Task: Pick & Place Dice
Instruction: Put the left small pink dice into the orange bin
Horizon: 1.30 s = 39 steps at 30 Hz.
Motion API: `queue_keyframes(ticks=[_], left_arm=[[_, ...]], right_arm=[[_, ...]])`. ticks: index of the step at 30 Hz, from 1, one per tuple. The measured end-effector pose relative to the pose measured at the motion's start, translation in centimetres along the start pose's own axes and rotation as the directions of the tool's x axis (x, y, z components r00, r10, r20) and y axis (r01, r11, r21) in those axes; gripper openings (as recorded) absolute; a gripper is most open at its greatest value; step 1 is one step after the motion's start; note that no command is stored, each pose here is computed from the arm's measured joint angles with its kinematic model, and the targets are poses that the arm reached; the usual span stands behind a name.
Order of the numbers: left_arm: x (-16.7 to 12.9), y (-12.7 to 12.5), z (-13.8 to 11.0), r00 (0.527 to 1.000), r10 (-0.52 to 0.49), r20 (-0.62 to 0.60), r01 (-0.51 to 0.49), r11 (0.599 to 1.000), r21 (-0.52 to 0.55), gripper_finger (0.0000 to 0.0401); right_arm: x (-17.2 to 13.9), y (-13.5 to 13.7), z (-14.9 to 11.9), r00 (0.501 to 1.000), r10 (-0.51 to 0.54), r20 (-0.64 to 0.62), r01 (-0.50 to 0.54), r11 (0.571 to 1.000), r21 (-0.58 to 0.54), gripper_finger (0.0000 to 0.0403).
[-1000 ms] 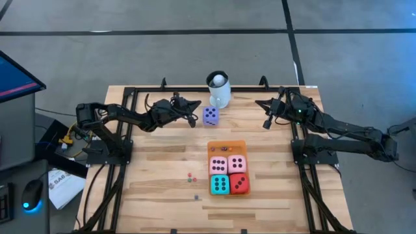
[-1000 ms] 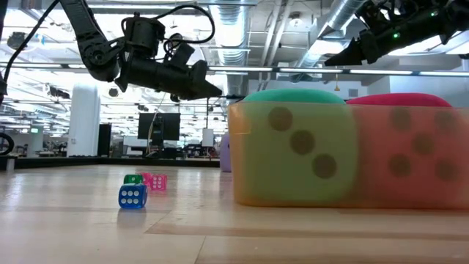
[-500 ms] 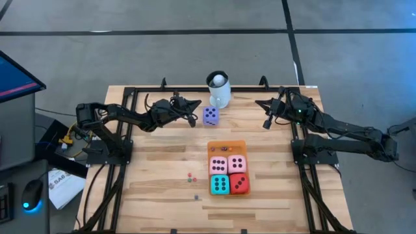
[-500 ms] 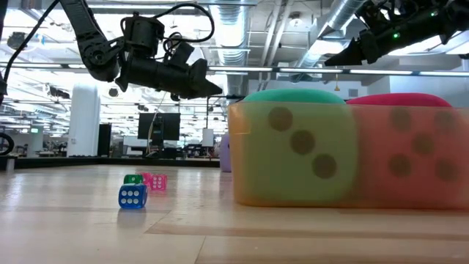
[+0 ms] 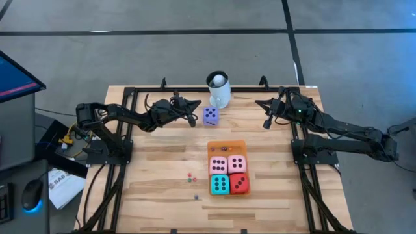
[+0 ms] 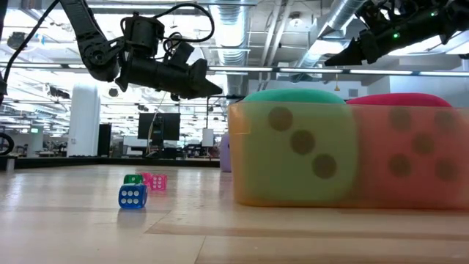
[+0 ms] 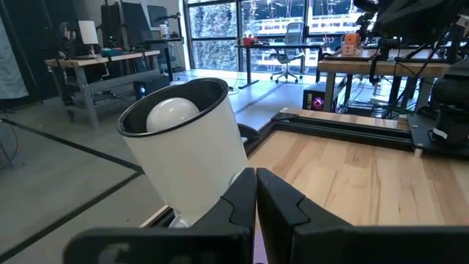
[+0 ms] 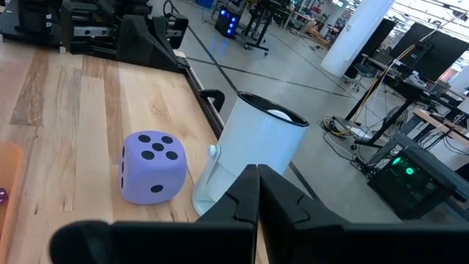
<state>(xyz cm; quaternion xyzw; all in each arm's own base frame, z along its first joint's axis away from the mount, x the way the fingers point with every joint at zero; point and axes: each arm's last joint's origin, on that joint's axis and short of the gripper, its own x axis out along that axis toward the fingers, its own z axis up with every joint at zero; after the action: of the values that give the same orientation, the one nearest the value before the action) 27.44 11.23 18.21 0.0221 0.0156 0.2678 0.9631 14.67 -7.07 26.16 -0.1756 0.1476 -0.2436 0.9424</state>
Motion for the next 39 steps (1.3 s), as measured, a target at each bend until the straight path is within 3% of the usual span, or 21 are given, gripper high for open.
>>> queue_keyframes(ticks=[10, 16, 23, 28, 39], left_arm=[[-0.1, -0.4, -0.1, 1.000, -0.015, -0.009, 0.015, 1.000, -0.005, 0.0001], [-1.2, -2.1, 0.9, 0.989, -0.132, -0.062, 0.133, 0.991, 0.006, 0.0001], [-3.2, -3.3, 2.7, 0.975, -0.194, -0.113, 0.196, 0.981, 0.011, 0.0001], [-4.0, -3.4, 4.2, 0.977, -0.207, -0.055, 0.207, 0.978, 0.005, 0.0001], [-4.2, -3.3, 4.4, 0.977, -0.204, -0.057, 0.205, 0.979, 0.005, 0.0001]], right_arm=[[0.0, 0.0, 0.0, 1.000, 0.000, 0.000, 0.000, 1.000, 0.000, 0.0000], [0.0, 0.0, 0.0, 1.000, 0.001, 0.000, -0.001, 1.000, 0.000, 0.0000], [0.0, 0.0, 0.0, 1.000, 0.001, 0.000, -0.001, 1.000, -0.001, 0.0000], [0.0, 0.0, 0.0, 1.000, 0.001, 0.000, -0.001, 1.000, -0.001, 0.0000], [0.0, 0.0, 0.0, 1.000, 0.001, 0.001, -0.001, 1.000, -0.001, 0.0000]])
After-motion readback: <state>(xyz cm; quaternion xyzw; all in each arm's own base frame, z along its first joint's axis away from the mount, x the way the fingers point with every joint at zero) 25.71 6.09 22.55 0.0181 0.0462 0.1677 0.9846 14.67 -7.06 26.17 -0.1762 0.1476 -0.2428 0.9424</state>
